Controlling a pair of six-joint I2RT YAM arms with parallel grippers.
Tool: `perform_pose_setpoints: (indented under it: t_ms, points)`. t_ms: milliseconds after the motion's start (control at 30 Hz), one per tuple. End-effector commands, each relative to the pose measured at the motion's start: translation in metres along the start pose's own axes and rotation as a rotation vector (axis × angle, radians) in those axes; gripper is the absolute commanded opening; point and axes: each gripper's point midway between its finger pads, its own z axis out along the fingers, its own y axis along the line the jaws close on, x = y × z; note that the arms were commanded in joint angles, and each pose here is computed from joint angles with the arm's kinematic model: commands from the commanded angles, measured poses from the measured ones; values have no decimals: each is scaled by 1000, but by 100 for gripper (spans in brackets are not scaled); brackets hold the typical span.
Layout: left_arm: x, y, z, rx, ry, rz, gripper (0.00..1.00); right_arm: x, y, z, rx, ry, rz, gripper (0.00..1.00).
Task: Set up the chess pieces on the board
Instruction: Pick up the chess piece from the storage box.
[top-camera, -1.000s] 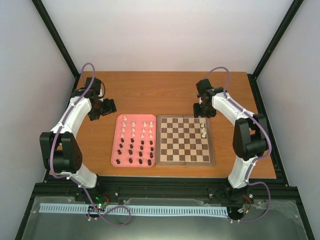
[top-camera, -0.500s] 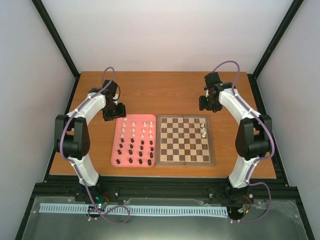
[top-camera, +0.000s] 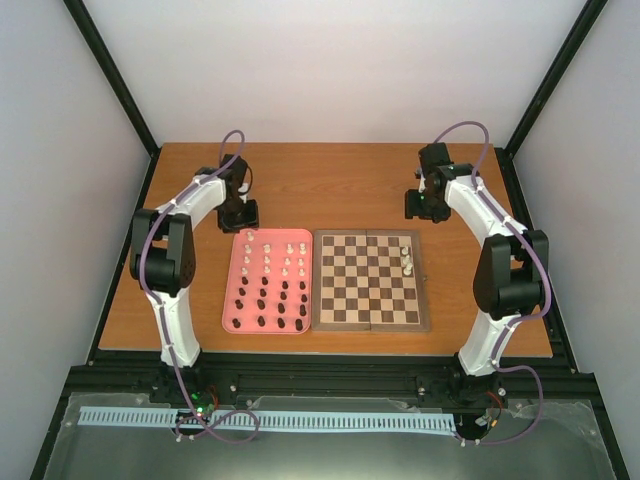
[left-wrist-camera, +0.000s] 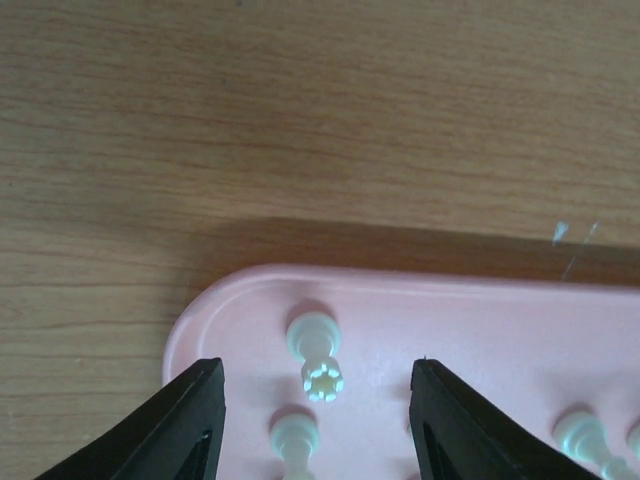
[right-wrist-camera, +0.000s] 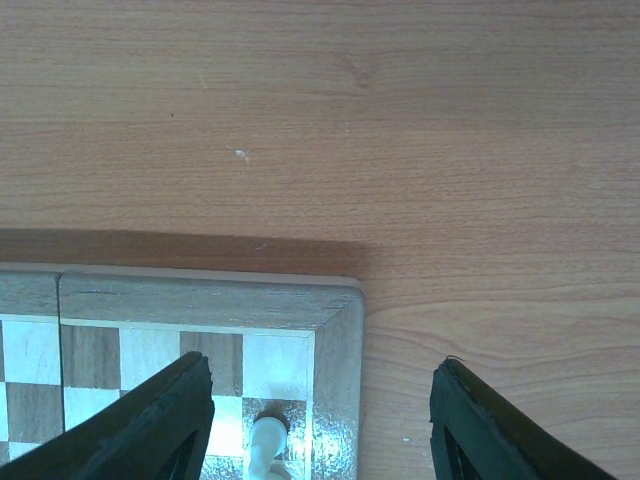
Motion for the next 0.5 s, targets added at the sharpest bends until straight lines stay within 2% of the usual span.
perform_pose_setpoints:
  t_ms: [0, 167, 367, 467]
  points:
    - [-12, -6, -2, 0, -18, 18, 57, -14, -4, -18, -13, -55, 5, 59]
    - [-10, -8, 2, -2, 0, 24, 47, -13, -5, -15, -19, -46, 10, 59]
    - [0, -11, 8, -11, 22, 34, 45, -10, -6, -12, -21, -38, 13, 59]
    - [4, -10, 12, -15, 37, 30, 39, -9, -7, -11, -22, -35, 14, 58]
